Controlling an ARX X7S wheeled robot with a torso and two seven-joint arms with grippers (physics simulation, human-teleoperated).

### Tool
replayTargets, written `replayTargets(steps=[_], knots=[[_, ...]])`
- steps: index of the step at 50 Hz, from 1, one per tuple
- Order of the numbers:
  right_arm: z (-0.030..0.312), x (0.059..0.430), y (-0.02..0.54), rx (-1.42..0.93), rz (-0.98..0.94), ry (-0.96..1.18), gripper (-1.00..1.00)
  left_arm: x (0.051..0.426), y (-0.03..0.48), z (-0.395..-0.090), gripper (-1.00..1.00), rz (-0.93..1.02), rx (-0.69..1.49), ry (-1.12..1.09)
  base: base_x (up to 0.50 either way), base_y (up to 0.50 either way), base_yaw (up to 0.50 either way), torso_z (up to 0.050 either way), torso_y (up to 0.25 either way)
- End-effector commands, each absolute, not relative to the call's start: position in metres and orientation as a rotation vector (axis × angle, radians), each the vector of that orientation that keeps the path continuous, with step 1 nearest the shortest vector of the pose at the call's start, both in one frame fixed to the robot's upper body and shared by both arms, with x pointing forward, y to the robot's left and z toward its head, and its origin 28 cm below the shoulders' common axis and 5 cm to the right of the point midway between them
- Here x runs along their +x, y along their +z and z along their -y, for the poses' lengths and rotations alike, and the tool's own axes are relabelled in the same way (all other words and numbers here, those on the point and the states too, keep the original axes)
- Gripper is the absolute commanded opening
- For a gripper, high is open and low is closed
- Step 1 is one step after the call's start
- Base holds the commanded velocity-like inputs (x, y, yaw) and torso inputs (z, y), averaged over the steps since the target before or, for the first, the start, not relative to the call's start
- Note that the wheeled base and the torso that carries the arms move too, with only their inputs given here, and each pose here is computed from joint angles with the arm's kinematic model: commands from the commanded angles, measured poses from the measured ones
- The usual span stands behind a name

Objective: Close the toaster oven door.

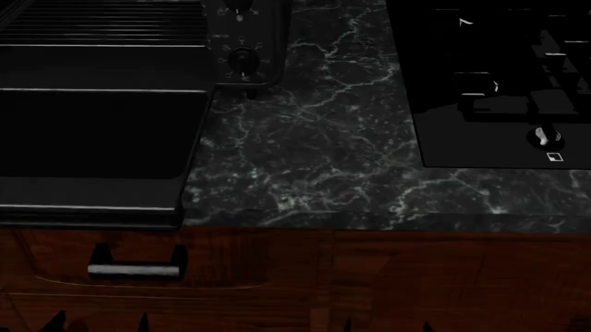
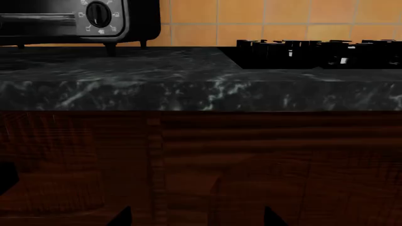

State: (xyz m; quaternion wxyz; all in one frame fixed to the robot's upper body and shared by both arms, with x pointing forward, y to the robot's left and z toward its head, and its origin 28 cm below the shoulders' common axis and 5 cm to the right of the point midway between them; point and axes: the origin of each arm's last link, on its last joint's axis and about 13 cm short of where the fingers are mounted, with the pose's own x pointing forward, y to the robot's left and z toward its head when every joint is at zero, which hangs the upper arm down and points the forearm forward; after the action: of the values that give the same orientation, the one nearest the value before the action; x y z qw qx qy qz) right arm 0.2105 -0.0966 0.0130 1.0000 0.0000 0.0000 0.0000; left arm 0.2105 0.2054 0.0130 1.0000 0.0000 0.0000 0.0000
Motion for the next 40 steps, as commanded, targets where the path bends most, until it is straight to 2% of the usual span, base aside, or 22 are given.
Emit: replayTargets(steps=[1, 16, 40], knots=[[0.0963, 0.2087, 0.0152, 0.0, 0.0, 0.0, 1.0, 0.2087, 0.0147, -0.2051, 1.0, 0.0, 0.0, 0.0, 0.0, 0.0, 0.0, 0.0, 0.0], [0.0964, 0.2113, 0.0158, -0.034, 0.001, -0.037, 1.0, 0.2099, 0.0166, -0.2067, 1.0, 0.009, -0.003, -0.002, 0.0, 0.0, 0.0, 0.0, 0.0], [0.0945, 0.2136, 0.0168, -0.017, 0.01, -0.022, 1.0, 0.212, 0.014, -0.2074, 1.0, 0.008, 0.0, 0.007, 0.0, 0.5, 0.0, 0.0, 0.0]])
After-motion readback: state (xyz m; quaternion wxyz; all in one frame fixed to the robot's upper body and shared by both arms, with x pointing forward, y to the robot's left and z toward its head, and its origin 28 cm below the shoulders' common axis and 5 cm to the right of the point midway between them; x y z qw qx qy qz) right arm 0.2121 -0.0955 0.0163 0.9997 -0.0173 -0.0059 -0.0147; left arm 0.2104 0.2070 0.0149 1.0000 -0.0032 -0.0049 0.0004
